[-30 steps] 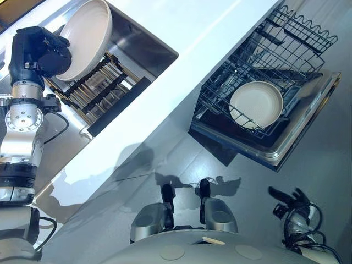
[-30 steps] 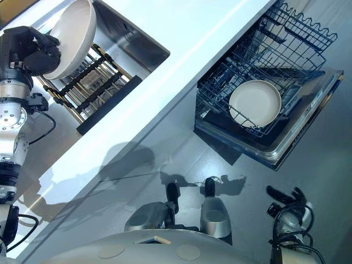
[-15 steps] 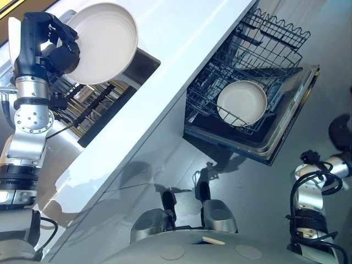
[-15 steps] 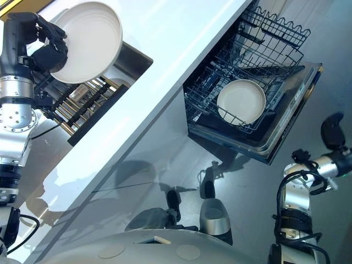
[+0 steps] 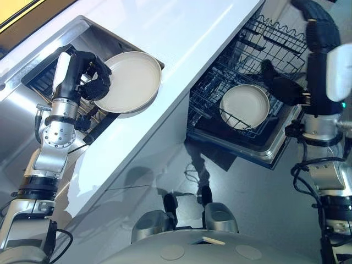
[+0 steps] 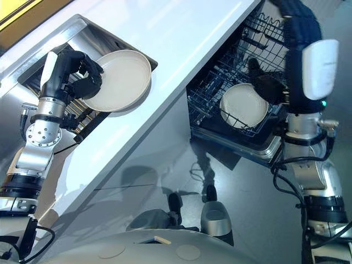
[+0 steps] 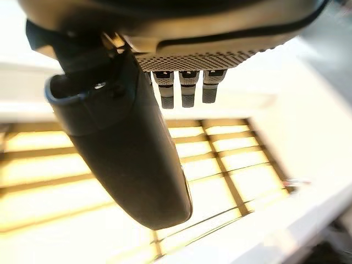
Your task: Pick up plates and place into dishwasher.
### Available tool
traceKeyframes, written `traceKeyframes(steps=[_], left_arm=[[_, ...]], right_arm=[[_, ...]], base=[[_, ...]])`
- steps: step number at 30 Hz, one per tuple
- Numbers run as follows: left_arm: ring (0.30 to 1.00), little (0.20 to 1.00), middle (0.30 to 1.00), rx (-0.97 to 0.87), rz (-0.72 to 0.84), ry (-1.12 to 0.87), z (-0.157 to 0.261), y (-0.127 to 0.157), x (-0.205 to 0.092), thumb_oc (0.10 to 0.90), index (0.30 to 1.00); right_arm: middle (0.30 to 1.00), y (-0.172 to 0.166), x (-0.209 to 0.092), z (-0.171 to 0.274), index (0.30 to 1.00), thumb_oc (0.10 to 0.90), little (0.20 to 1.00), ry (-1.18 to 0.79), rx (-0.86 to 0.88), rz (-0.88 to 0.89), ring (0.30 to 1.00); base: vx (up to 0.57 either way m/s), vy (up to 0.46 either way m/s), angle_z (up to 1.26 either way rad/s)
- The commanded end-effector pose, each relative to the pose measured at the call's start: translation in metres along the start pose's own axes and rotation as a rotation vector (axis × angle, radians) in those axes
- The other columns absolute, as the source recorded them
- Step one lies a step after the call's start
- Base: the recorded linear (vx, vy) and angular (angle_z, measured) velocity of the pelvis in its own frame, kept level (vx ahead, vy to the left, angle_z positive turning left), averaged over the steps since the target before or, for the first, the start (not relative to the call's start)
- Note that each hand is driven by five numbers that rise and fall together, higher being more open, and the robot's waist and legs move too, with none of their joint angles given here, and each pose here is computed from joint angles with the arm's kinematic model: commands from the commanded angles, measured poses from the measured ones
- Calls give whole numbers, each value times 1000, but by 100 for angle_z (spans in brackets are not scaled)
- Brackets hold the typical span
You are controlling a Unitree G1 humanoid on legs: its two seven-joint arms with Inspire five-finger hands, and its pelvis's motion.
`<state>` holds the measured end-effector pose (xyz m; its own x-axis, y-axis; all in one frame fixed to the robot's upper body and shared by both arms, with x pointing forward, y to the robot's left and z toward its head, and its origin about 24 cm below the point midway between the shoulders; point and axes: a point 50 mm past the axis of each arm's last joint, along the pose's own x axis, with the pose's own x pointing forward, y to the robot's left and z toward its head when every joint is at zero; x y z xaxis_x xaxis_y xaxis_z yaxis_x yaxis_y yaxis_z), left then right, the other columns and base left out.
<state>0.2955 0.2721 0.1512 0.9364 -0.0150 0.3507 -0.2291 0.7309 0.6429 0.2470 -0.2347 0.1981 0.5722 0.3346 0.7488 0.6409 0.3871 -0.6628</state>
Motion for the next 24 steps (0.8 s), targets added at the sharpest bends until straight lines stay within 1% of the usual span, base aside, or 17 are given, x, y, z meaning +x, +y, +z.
traceKeyframes(steps=[1, 5, 10, 18, 24], left_arm=[[300, 200, 300, 22, 55, -155, 31, 15, 27, 100, 300], [300, 200, 300, 21, 39, -175, 37, 16, 31, 100, 300], [300, 200, 300, 1, 28, -179, 42, 19, 34, 100, 300], [300, 200, 300, -30, 28, -193, 49, 32, 40, 100, 300], [300, 200, 300, -38, 53, -223, 59, 44, 47, 100, 300]], right_arm=[[900, -22, 39, 15, 900, 800, 900, -217, -100, -92, 900], [900, -25, 53, 22, 900, 800, 900, -331, -207, -101, 900], [900, -27, 64, 27, 900, 800, 900, -404, -260, -72, 900], [900, -24, 74, 38, 900, 800, 900, -506, -256, -15, 900], [900, -19, 81, 45, 900, 800, 900, -542, -214, 42, 900]], base=[[1, -43, 14], [9, -36, 17], [9, -27, 8], [8, -23, 10], [13, -14, 9]])
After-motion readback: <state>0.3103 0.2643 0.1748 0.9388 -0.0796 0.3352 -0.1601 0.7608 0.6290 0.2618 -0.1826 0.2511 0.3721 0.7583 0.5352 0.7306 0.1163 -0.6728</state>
